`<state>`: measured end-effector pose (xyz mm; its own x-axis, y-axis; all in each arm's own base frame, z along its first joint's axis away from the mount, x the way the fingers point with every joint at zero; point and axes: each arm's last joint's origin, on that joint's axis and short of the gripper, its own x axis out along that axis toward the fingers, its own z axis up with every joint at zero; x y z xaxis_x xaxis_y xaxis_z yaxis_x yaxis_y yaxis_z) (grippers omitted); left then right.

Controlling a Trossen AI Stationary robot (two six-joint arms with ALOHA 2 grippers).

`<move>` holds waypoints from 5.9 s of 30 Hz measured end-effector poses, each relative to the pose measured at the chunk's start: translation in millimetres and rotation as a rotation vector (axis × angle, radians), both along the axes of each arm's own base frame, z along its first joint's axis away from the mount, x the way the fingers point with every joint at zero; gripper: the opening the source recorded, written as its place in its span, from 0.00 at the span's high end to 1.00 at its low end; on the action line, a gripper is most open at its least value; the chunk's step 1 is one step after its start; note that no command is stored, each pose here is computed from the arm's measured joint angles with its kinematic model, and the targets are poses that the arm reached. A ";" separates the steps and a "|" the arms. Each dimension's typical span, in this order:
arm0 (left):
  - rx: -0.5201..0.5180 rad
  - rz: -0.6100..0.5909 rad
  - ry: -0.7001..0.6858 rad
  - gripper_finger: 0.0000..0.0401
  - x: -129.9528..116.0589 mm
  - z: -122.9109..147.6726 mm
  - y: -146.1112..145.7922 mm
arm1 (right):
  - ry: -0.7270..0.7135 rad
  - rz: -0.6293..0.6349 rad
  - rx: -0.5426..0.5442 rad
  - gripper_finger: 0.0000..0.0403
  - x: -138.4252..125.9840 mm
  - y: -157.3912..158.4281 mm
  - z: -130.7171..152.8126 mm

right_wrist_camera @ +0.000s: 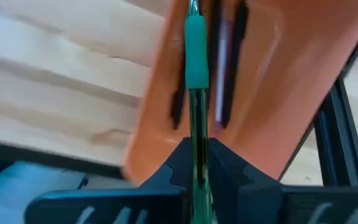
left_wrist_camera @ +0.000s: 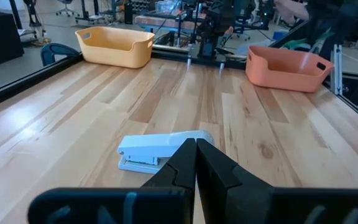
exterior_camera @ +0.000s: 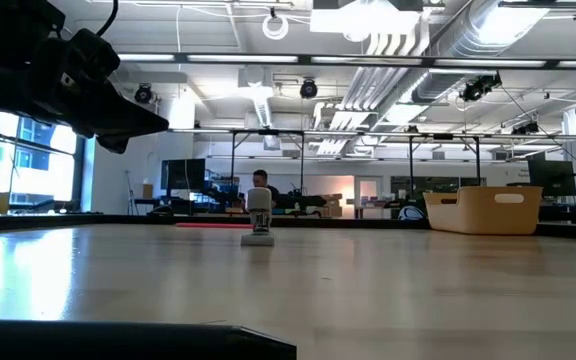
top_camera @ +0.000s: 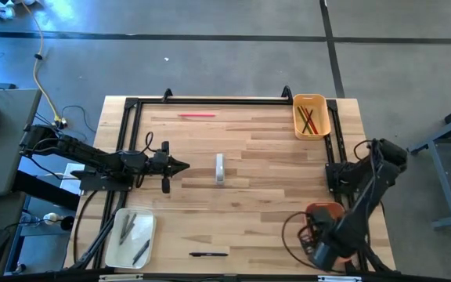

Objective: Sort crayons/erasers/pens/pencils in bins
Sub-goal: Put the green pen into the orange bin, then put the pink pencil into the yellow bin

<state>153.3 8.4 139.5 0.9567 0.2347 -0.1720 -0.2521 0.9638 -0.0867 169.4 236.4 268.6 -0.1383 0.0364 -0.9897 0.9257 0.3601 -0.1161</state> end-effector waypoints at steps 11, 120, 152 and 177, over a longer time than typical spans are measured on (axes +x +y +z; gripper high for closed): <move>0.000 0.000 -0.001 1.00 0.0 0.1 0.0 | -0.020 0.012 0.015 0.97 -16.9 -1.6 -80.5; -0.106 -0.093 1.342 0.78 129.4 -1.5 312.5 | -1.328 1.178 -0.771 1.00 89.7 -192.6 -57.5; -0.243 -0.411 1.224 1.00 149.0 7.2 268.6 | -1.236 0.880 -0.753 1.00 120.4 -256.6 -106.7; -0.187 -0.515 1.172 1.00 173.9 9.4 243.2 | -0.952 0.691 -0.622 0.57 192.8 -342.3 -181.5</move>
